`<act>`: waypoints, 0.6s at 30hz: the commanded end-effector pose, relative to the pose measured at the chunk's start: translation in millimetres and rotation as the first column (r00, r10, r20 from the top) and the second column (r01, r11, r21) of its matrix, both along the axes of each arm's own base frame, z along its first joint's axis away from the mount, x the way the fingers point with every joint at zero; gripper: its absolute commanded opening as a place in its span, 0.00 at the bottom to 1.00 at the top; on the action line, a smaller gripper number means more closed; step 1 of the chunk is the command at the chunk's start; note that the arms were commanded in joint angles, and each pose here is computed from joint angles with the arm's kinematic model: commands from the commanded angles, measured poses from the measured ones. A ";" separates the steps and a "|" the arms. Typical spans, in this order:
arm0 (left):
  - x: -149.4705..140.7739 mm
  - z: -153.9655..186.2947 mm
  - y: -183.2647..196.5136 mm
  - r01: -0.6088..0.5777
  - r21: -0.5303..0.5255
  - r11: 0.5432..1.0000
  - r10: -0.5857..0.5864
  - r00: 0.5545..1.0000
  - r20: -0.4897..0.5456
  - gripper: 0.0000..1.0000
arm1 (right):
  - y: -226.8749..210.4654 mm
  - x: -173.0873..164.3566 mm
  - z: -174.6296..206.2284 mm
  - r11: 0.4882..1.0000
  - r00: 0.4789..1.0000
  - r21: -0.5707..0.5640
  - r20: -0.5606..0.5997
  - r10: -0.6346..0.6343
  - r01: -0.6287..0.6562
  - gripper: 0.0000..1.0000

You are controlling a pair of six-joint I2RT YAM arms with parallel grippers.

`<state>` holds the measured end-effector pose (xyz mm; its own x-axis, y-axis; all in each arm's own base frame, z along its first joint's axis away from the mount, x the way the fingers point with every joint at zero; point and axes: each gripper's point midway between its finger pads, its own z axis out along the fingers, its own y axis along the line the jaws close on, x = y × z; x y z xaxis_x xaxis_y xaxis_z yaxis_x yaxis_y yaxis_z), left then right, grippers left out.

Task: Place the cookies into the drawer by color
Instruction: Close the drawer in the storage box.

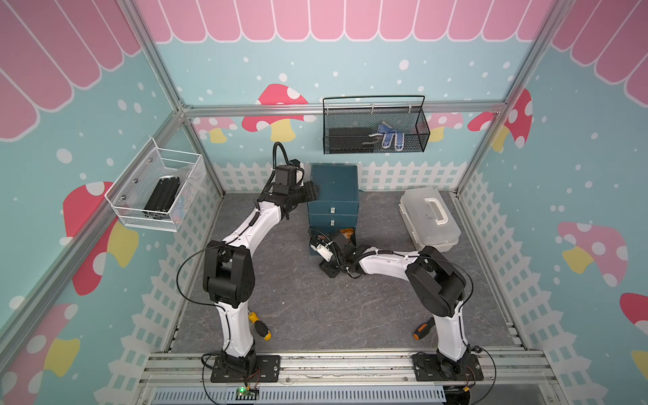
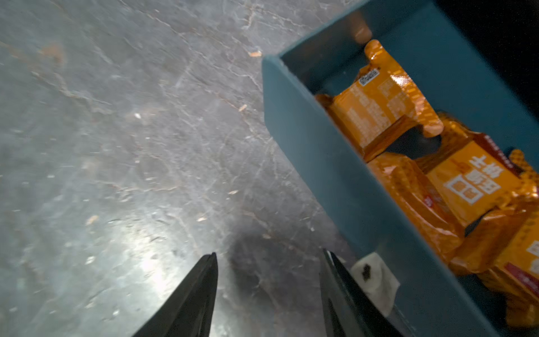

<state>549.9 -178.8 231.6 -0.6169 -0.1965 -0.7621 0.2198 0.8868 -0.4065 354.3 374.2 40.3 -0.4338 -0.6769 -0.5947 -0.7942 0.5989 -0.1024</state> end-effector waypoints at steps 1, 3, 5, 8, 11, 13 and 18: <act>-14.7 -39.7 1.9 0.023 0.059 0.998 -0.017 0.995 -0.101 0.52 | -12.4 23.3 4.5 0.992 0.995 -0.129 0.102 0.011 0.003 0.57; -15.7 -41.6 1.4 0.032 0.060 0.998 -0.026 0.994 -0.104 0.52 | -11.8 33.3 8.6 0.988 0.990 -0.153 0.140 0.021 0.001 0.56; -16.6 -43.5 2.3 0.032 0.065 0.997 -0.025 0.994 -0.106 0.52 | -11.7 44.9 9.4 0.981 0.985 -0.194 0.171 0.036 -0.002 0.56; -18.1 -44.1 2.6 0.037 0.064 0.997 -0.030 0.994 -0.105 0.51 | -14.1 60.6 6.3 0.964 0.976 -0.264 0.212 0.049 0.009 0.55; -16.1 -46.3 3.6 0.040 0.072 0.997 -0.032 0.994 -0.104 0.51 | -15.6 76.7 4.6 0.949 0.967 -0.314 0.248 0.057 0.024 0.55; -14.3 -49.4 6.4 0.035 0.072 0.997 -0.027 0.994 -0.110 0.51 | -16.3 85.1 4.7 0.944 0.963 -0.329 0.265 0.056 0.036 0.54; -14.9 -53.6 6.6 0.039 0.074 0.997 -0.030 0.993 -0.117 0.51 | -12.3 99.2 11.8 0.940 0.942 -0.335 0.330 0.061 0.057 0.54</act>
